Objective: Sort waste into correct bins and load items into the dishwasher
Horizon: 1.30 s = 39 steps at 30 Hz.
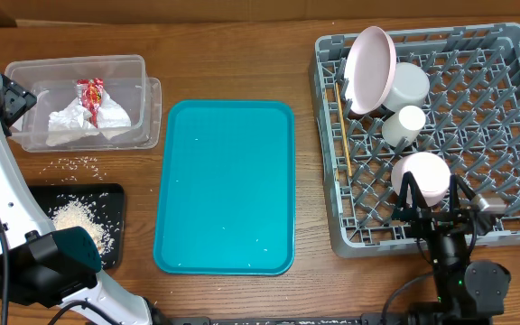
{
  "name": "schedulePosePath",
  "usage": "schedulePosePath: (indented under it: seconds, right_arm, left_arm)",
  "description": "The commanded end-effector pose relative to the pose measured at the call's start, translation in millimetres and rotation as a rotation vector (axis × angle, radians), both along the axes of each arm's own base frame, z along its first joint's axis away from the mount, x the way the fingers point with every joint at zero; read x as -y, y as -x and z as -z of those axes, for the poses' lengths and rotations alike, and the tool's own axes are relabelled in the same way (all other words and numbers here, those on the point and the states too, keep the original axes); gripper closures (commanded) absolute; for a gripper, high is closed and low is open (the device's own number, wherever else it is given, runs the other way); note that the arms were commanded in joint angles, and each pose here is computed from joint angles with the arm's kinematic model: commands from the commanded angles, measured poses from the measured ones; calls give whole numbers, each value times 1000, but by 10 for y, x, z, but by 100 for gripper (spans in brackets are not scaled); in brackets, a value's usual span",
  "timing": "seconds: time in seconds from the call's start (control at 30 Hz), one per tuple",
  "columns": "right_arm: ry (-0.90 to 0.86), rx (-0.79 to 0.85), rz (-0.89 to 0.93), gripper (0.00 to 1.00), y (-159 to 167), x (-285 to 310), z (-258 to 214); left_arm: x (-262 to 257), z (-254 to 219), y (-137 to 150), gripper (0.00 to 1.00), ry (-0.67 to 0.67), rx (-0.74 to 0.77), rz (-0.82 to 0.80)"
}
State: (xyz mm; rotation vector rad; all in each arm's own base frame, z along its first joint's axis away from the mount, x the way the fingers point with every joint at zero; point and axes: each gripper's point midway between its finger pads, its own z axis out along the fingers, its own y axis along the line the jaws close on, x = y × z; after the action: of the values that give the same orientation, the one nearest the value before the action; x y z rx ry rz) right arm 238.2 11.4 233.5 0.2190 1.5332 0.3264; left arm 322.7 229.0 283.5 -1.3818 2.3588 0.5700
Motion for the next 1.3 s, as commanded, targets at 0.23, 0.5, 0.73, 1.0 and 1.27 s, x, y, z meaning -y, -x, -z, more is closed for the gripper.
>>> schedulePosePath:
  seconds: [0.23, 0.5, 0.73, 1.0, 1.27]
  right_arm:
    - [25, 64, 61, 0, -49, 148, 265]
    - [75, -15, 117, 0, -78, 270, 540]
    - [177, -55, 126, 0, -76, 289, 639]
    - [177, -55, 126, 0, -76, 288, 639]
    - [177, -55, 126, 0, -76, 288, 638]
  left_arm:
    - [-5, -106, 40, 0, -15, 34, -20]
    - [-5, -106, 40, 0, -15, 34, -20]
    - [-5, -106, 40, 0, -15, 34, -20]
    - [-5, -106, 40, 0, -15, 34, -20]
    - [-5, -106, 40, 0, -15, 34, -20]
